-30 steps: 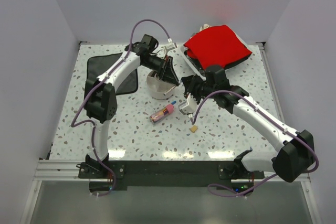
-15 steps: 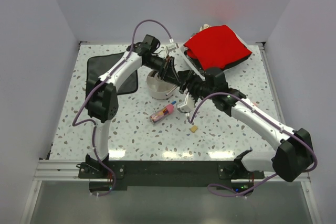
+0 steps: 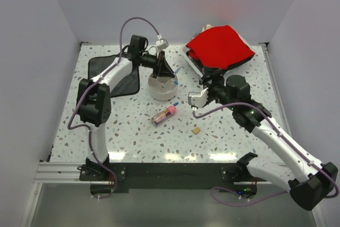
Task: Sort the stationery into containers
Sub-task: Place the pen in the storage box.
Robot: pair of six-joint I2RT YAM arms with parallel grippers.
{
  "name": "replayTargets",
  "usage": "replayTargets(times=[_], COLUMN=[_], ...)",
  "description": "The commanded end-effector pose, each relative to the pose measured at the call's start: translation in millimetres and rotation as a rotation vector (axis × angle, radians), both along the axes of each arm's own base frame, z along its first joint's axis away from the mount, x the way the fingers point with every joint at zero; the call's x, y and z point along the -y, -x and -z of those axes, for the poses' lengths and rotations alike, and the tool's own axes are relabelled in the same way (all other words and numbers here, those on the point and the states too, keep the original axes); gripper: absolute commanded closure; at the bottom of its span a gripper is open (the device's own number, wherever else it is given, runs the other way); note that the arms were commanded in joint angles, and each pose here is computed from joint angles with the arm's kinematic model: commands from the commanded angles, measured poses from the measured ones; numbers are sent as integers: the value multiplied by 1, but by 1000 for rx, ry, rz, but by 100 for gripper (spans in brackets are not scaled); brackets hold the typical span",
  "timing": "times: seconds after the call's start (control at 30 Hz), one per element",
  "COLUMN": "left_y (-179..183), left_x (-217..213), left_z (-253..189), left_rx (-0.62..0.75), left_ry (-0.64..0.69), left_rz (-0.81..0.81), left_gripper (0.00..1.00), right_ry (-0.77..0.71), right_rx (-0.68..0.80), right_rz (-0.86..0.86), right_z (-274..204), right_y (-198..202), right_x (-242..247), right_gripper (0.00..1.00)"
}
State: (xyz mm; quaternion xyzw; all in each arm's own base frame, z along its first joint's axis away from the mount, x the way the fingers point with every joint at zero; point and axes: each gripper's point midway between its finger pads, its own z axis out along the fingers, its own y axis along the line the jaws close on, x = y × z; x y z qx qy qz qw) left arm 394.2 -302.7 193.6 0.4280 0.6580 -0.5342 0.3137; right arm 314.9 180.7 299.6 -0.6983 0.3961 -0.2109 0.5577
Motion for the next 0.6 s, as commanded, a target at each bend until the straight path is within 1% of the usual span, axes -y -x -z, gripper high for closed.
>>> replayTargets(times=[0.0, 0.03, 0.07, 0.13, 0.17, 0.2, 0.3, 0.4, 0.57], left_y=[-38, -43, -46, -52, -54, -55, -56, -59, -68], left_x=[16, 18, 20, 23, 24, 26, 28, 28, 30], left_z=[-59, -65, -61, -67, -67, -72, -70, -57, -34], left_rx=[337, 379, 346, 353, 324, 338, 319, 308, 334], left_ry=[174, 201, 210, 236, 241, 257, 265, 246, 226], left_rz=[-93, -98, -107, -112, -119, -118, -117, -120, -134], left_gripper=[100, 100, 100, 100, 100, 100, 100, 100, 100], right_ry=[-117, -129, -134, -147, -151, -148, -135, -126, -124], right_rx=[-121, -132, -139, -150, -153, -161, -173, -167, -168], right_rz=[179, 213, 228, 264, 271, 274, 276, 272, 288], right_z=[13, 15, 16, 18, 18, 22, 30, 31, 32], right_y=[-4, -6, -8, -10, -10, -9, -5, -5, -9], right_x=[19, 24, 25, 29, 30, 31, 33, 33, 34], right_gripper=[24, 24, 25, 25, 25, 25, 25, 25, 26])
